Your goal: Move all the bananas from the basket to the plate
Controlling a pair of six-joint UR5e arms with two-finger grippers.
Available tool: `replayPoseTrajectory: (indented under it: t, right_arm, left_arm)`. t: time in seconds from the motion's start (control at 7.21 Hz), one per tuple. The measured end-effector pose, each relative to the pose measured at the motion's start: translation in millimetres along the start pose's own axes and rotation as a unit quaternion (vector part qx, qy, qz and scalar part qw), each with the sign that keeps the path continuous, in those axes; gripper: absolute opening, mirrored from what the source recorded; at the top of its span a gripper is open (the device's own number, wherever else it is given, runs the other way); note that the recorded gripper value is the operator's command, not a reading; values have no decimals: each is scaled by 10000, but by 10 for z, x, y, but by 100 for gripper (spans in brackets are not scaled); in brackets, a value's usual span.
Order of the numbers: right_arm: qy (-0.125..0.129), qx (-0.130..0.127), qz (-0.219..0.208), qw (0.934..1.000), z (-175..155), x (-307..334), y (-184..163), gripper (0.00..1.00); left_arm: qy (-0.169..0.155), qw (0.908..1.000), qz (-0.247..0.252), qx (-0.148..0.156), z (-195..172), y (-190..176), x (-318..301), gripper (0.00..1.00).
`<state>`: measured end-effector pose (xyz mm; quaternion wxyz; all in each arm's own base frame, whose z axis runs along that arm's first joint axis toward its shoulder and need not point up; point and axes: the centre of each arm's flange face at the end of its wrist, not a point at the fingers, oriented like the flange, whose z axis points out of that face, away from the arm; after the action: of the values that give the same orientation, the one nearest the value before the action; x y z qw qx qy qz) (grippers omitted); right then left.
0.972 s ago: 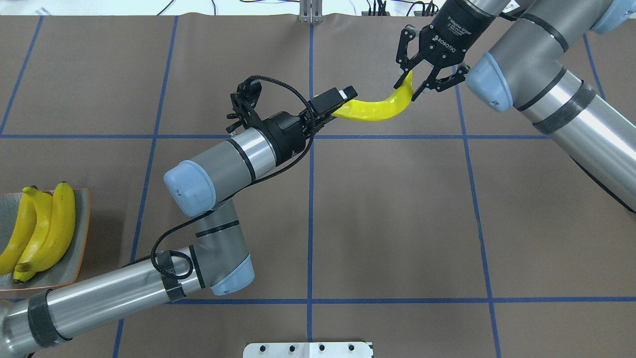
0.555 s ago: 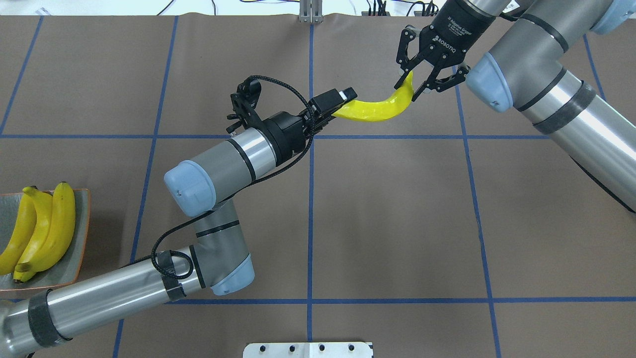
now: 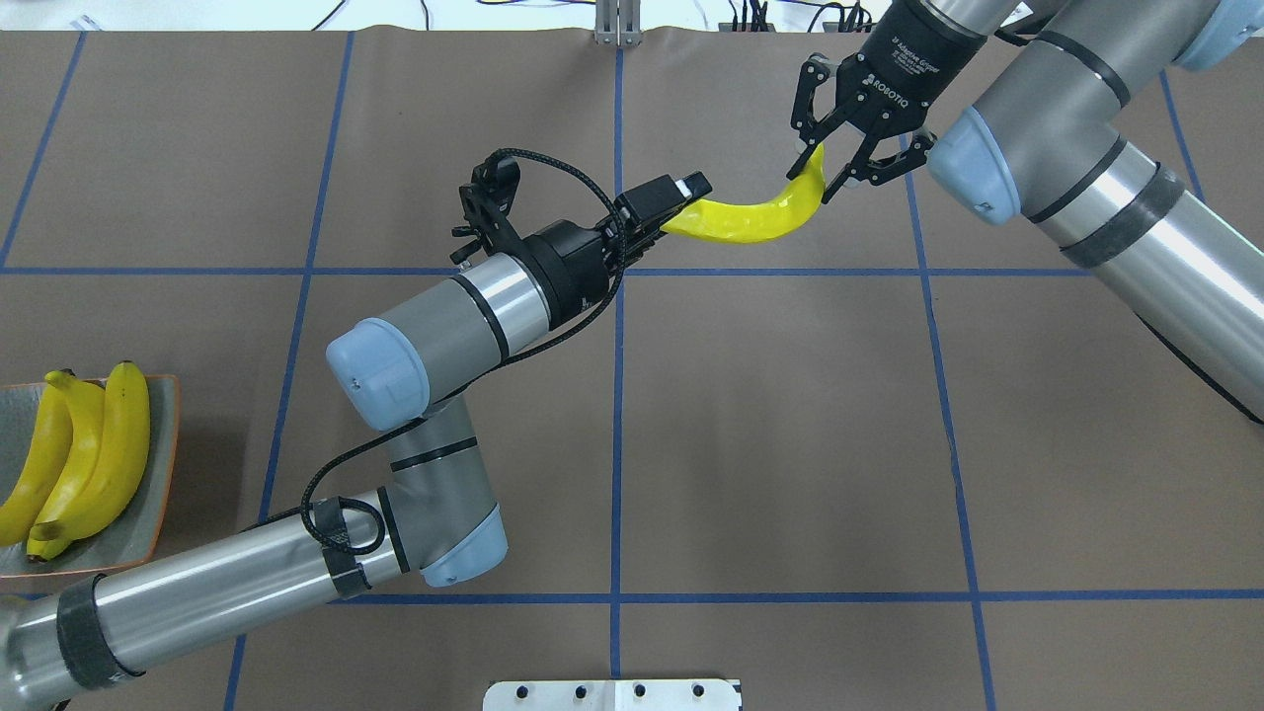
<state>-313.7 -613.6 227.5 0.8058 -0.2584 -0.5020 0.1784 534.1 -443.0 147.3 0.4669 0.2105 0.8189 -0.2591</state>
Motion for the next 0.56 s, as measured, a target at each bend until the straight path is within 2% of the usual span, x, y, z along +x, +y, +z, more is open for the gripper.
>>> replayPoseTrajectory:
  t: [0.14,0.42,0.56]
  right_arm:
    - [1,0,3,10000,1,2,-3,0]
    - [2,-6,13,10000,1,7,-8,0]
    - [4,-8,16,10000,3,7,-10,0]
  left_arm:
    - [6,10000,-5,-2,2,4,6,42]
    - [10,10000,-12,-4,4,7,12,11]
    - [12,10000,-13,-6,5,8,13,0]
